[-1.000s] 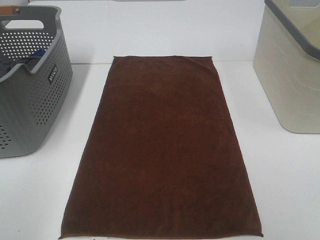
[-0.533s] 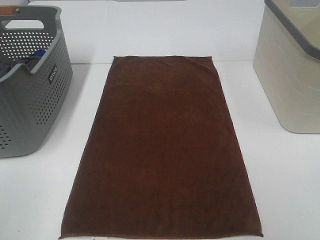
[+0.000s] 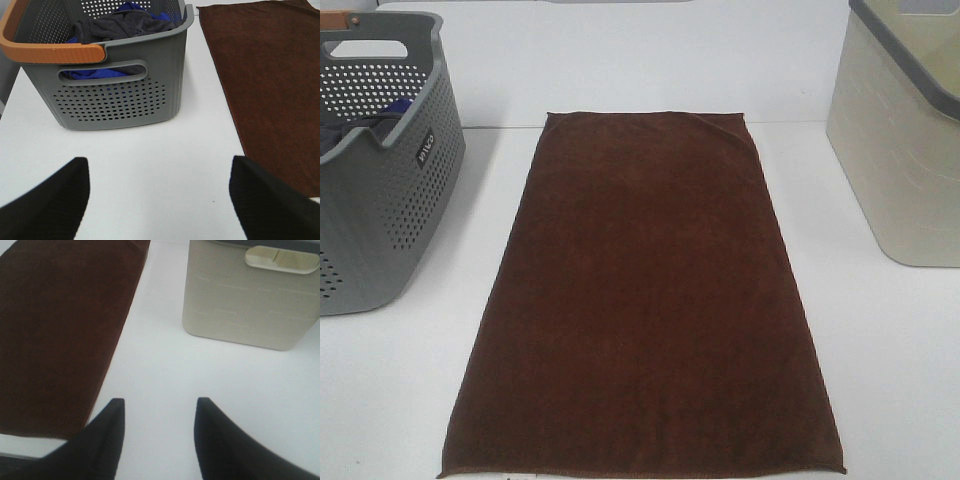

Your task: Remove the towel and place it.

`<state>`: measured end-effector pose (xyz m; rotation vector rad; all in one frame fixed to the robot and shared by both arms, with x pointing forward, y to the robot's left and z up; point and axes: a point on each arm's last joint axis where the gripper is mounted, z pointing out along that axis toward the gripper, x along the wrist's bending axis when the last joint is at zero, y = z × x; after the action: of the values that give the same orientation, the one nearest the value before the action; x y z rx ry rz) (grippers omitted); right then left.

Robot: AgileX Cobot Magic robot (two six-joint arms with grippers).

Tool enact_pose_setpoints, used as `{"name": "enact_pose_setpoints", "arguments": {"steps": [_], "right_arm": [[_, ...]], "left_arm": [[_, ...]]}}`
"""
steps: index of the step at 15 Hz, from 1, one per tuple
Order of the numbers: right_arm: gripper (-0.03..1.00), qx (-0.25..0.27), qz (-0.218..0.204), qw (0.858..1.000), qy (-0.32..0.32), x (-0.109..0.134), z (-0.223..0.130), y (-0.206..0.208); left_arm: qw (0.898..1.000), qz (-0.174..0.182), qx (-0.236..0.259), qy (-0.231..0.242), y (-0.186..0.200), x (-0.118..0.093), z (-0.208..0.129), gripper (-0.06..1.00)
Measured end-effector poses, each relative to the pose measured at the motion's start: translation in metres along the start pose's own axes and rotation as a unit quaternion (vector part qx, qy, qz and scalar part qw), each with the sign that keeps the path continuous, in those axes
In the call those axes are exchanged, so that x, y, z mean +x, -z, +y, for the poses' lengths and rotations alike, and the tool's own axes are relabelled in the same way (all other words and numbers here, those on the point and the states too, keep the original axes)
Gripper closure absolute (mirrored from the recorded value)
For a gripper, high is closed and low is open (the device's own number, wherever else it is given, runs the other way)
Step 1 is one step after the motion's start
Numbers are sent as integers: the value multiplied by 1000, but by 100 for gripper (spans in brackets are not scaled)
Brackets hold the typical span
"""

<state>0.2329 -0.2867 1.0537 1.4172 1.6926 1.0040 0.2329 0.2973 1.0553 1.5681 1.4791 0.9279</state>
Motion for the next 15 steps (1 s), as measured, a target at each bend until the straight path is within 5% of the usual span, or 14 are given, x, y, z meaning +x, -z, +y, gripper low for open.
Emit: {"name": "enact_pose_setpoints", "arguments": {"steps": [15], "right_arm": [[53, -2, 0, 1000, 0, 0, 0, 1]], "left_arm": [[1000, 0, 0, 0, 0, 0, 0, 21]]}}
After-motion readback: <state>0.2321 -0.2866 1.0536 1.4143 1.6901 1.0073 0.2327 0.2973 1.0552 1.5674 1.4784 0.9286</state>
